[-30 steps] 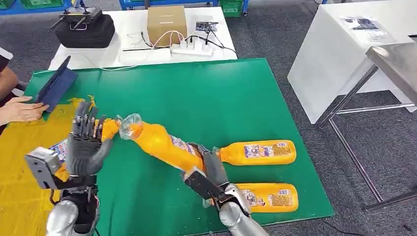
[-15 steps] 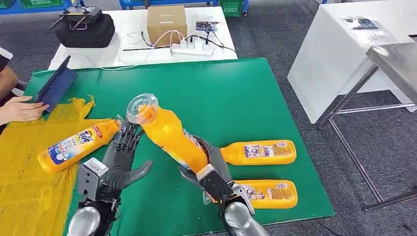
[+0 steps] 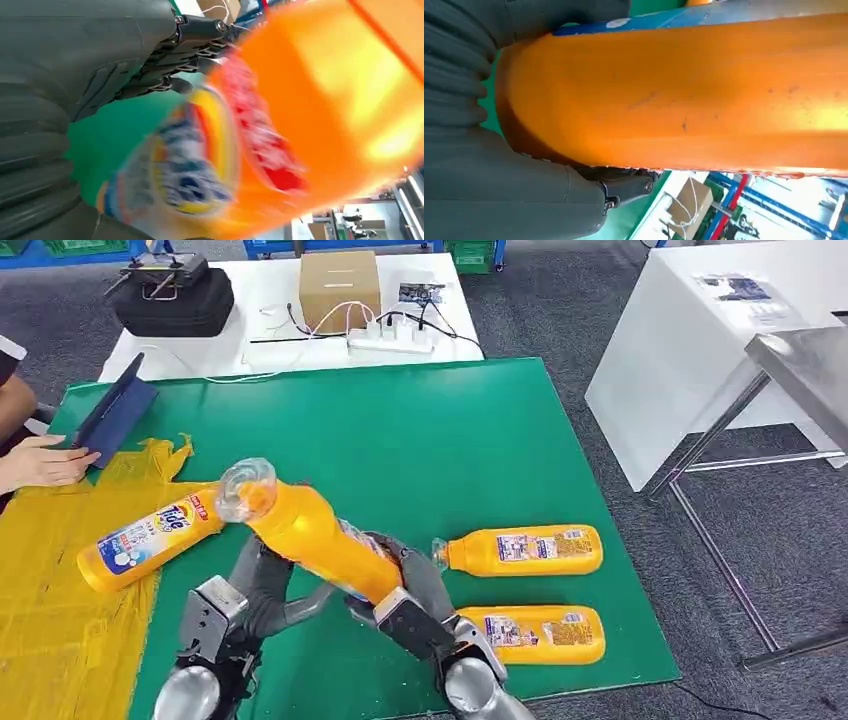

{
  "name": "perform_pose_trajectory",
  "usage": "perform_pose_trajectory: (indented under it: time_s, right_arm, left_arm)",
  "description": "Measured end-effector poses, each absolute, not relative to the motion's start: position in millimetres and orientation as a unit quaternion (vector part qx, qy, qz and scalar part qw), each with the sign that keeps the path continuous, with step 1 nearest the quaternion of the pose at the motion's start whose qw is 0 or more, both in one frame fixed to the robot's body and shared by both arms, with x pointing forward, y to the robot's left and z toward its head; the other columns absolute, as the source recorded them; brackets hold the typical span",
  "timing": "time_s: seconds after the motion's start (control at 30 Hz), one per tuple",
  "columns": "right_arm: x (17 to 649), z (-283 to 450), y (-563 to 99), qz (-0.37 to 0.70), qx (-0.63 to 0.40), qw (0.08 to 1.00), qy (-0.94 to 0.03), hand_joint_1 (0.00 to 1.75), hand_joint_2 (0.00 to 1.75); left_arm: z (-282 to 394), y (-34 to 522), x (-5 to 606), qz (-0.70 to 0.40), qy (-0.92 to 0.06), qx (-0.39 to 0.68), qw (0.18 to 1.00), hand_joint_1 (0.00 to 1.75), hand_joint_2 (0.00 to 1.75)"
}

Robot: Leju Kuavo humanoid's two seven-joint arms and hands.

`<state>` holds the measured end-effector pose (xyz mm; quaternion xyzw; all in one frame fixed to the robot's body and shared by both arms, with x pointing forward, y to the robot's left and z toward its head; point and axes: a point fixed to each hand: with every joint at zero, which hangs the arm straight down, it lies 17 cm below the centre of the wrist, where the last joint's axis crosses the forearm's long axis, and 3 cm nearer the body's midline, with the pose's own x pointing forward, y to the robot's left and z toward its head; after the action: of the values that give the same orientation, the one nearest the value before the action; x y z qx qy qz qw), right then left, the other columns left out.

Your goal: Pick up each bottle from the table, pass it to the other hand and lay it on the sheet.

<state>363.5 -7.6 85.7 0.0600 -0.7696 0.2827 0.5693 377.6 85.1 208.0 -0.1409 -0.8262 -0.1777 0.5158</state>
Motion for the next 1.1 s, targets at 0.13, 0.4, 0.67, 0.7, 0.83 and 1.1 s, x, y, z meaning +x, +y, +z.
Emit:
perform_pose_trajectory:
  time_s: [0.13, 0.4, 0.67, 0.7, 0.83, 1.1]
  right_arm:
    - [358.2, 79.1, -0.3, 0.296, 0.061, 0.57, -0.764, 1.75, 1.75]
    - [346.8, 58.6, 15.4, 0.334, 0.05, 0.571, -0.748, 1.75, 1.75]
    - [342.7, 49.7, 21.3, 0.348, 0.049, 0.572, -0.741, 1.75, 1.75]
    - [342.6, 49.5, 21.4, 0.349, 0.046, 0.571, -0.742, 1.75, 1.75]
    - [341.6, 49.4, 22.6, 0.353, 0.044, 0.568, -0.742, 1.75, 1.75]
    - [334.8, 60.8, 27.0, 0.348, 0.044, 0.556, -0.754, 1.75, 1.75]
  left_arm:
    - [209.8, 83.0, 376.1, -0.179, -0.827, -0.143, 0.513, 0.0, 1.75]
    - [210.2, 77.4, 372.9, -0.182, -0.826, -0.15, 0.511, 0.0, 1.75]
    - [209.1, 72.3, 369.1, -0.183, -0.825, -0.158, 0.512, 1.75, 1.75]
    - [208.9, 71.9, 368.7, -0.183, -0.824, -0.158, 0.512, 1.75, 1.75]
    - [209.1, 68.9, 368.3, -0.178, -0.825, -0.157, 0.513, 1.75, 1.75]
    - [208.2, 63.4, 368.6, -0.172, -0.825, -0.159, 0.514, 1.75, 1.75]
